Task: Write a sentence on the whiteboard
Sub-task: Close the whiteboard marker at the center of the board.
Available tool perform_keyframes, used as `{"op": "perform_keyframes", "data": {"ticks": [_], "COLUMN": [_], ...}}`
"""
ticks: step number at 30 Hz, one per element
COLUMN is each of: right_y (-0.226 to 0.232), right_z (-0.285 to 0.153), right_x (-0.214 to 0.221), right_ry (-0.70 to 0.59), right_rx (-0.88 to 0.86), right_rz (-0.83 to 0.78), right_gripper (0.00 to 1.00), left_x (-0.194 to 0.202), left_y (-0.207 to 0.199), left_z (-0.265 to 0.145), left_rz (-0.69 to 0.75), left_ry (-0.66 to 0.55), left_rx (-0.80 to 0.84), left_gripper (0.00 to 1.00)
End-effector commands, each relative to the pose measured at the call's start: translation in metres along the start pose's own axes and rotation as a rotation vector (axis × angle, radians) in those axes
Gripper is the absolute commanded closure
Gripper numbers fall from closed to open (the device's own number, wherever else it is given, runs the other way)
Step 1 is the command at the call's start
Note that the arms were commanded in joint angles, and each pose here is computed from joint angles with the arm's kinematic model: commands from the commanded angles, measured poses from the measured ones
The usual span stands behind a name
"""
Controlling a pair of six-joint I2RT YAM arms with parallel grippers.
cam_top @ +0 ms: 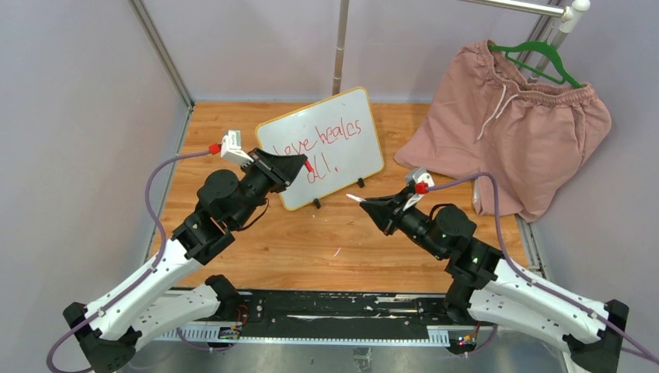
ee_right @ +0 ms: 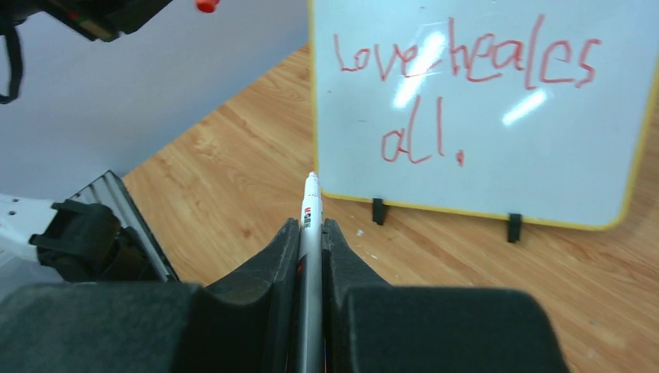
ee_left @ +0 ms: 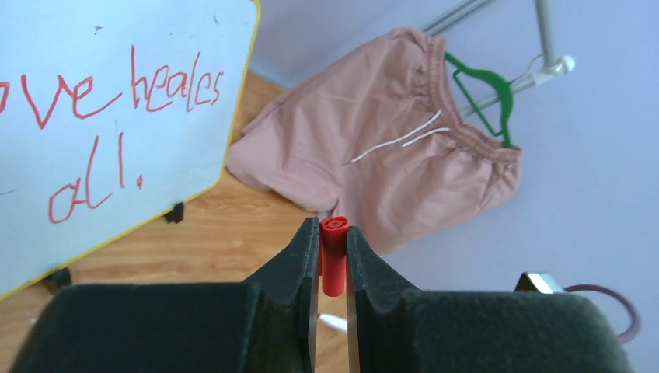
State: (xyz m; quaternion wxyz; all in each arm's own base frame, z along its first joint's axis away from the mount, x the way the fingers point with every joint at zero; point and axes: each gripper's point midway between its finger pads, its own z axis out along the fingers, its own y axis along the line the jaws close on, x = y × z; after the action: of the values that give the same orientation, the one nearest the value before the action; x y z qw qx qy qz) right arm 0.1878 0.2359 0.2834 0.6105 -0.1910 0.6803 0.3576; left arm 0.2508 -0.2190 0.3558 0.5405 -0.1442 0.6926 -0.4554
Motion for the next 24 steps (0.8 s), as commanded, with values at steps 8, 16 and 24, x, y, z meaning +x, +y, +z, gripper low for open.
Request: {"op": "perform_keyframes", "data": {"ticks": [8, 16, 24], "right_y": [0.082, 0.1, 0.121], "right_z": [0.029, 0.036, 0.029], "right_x": [-0.072, -0.106, -0.128], "right_ry": [-0.365, -0.501, -0.586], "right_rx": [-0.191, -0.196, -0.193], "right_rz": [0.007, -0.003, -0.112], "right_gripper": [1.0, 1.0, 1.0], "left_x": [-0.04, -0.06, -0.079], "left_y": [-0.028, -0.04, -0.057], "left_z": [-0.021, -0.041, -0.058], "left_rz": [-0.259, -0.327, -0.331], "left_ry": [-0.185, -0.256, -0.333], "left_rx": [0.17, 0.255, 0.37], "left_gripper": [1.0, 1.0, 1.0]}}
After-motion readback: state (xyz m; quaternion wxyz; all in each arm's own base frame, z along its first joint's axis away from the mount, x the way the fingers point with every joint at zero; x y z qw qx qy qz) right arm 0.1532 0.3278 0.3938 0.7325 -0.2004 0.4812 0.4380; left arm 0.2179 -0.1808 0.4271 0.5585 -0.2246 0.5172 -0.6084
